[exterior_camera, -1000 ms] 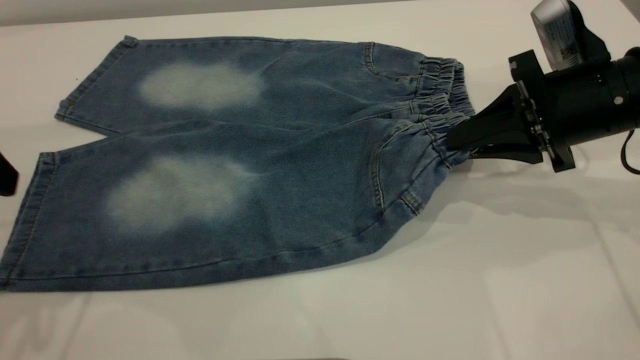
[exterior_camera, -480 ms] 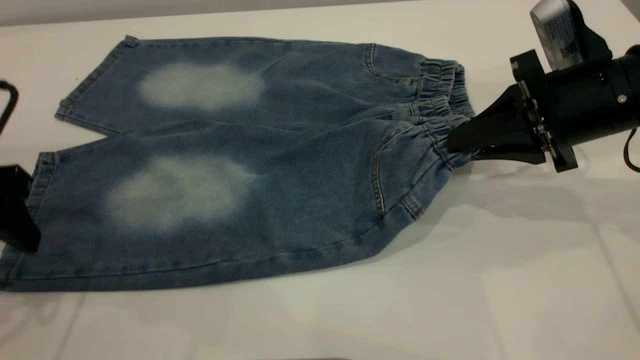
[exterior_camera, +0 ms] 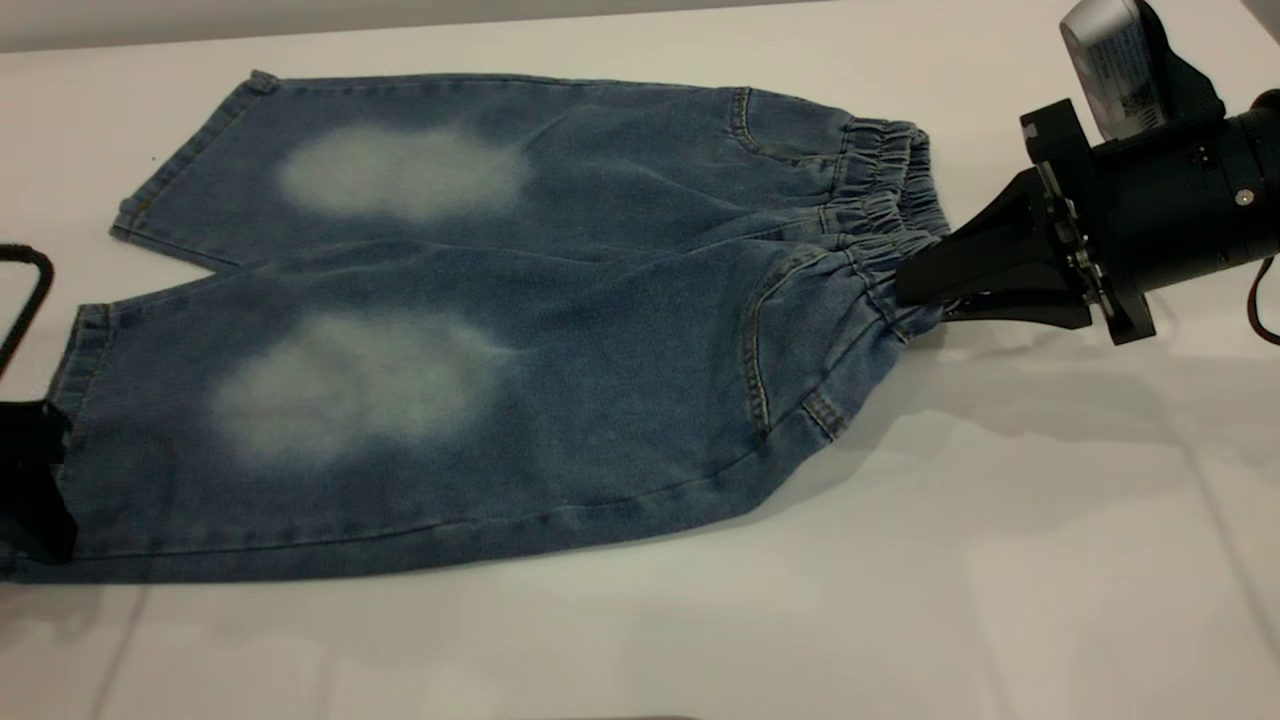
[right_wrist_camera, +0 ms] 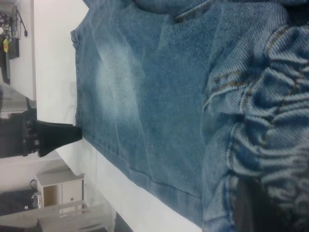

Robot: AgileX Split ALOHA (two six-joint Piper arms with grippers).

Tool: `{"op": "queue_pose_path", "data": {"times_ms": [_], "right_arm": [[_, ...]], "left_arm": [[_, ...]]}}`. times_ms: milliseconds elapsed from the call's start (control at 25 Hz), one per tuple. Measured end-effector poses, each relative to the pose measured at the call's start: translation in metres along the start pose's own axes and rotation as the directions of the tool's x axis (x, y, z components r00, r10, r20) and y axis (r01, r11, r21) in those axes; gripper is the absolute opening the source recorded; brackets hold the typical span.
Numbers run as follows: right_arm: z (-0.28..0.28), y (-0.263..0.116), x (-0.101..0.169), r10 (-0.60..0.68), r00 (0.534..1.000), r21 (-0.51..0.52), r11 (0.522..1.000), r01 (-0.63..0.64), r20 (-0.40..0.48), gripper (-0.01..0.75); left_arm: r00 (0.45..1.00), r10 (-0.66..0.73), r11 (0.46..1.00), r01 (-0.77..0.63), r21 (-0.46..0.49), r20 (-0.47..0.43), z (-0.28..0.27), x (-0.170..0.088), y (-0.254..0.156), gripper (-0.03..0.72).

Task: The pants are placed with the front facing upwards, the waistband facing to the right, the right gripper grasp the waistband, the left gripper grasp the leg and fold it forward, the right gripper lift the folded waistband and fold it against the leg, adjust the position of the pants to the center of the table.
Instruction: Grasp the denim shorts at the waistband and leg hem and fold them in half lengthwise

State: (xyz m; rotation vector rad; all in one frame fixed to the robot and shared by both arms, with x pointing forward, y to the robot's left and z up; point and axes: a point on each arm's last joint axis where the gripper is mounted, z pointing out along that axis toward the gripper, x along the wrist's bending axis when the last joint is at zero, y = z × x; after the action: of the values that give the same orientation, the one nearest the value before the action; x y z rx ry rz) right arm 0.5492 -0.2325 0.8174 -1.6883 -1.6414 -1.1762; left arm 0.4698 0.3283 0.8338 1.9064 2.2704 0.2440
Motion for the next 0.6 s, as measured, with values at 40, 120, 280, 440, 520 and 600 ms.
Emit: {"op": "queue_pose_path", "data": {"times_ms": [40,120,280,440,520,600], "right_arm": [[0.0,-0.0001,0.0,0.0,1.0,0.001,1.0,0.0,0.0,0.04],[0.0,-0.0002,0.0,-0.001,1.0,0.002,1.0,0.001,0.0,0.04],[0.0,-0.0002,0.0,0.0,1.0,0.002,1.0,0.0,0.0,0.04],[0.0,-0.0005,0.0,-0.003,1.0,0.006,1.0,0.003,0.0,0.04],[-0.0003,-0.0004,0.0005,-0.006,1.0,0.007,1.0,0.006,0.0,0.04],[-0.0021,0.0007,0.003,-0.02,1.0,0.006,1.0,0.02,0.007,0.04]], "left_arm": [[1.0,0.003,1.0,-0.003,-0.005,-0.003,0.0024,0.0003,0.0002,0.494],[1.0,0.007,1.0,-0.007,0.002,-0.005,0.0066,0.0006,-0.0006,0.494],[1.0,0.009,1.0,-0.009,0.014,-0.006,0.0105,0.0006,-0.0002,0.426],[1.0,0.001,1.0,-0.001,0.015,-0.006,0.0112,0.0003,0.0001,0.151],[1.0,-0.003,1.0,0.003,0.017,-0.004,0.0111,-0.0003,0.0007,0.064],[1.0,-0.003,1.0,0.003,0.013,-0.002,0.0083,-0.0006,0.0017,0.054]]}}
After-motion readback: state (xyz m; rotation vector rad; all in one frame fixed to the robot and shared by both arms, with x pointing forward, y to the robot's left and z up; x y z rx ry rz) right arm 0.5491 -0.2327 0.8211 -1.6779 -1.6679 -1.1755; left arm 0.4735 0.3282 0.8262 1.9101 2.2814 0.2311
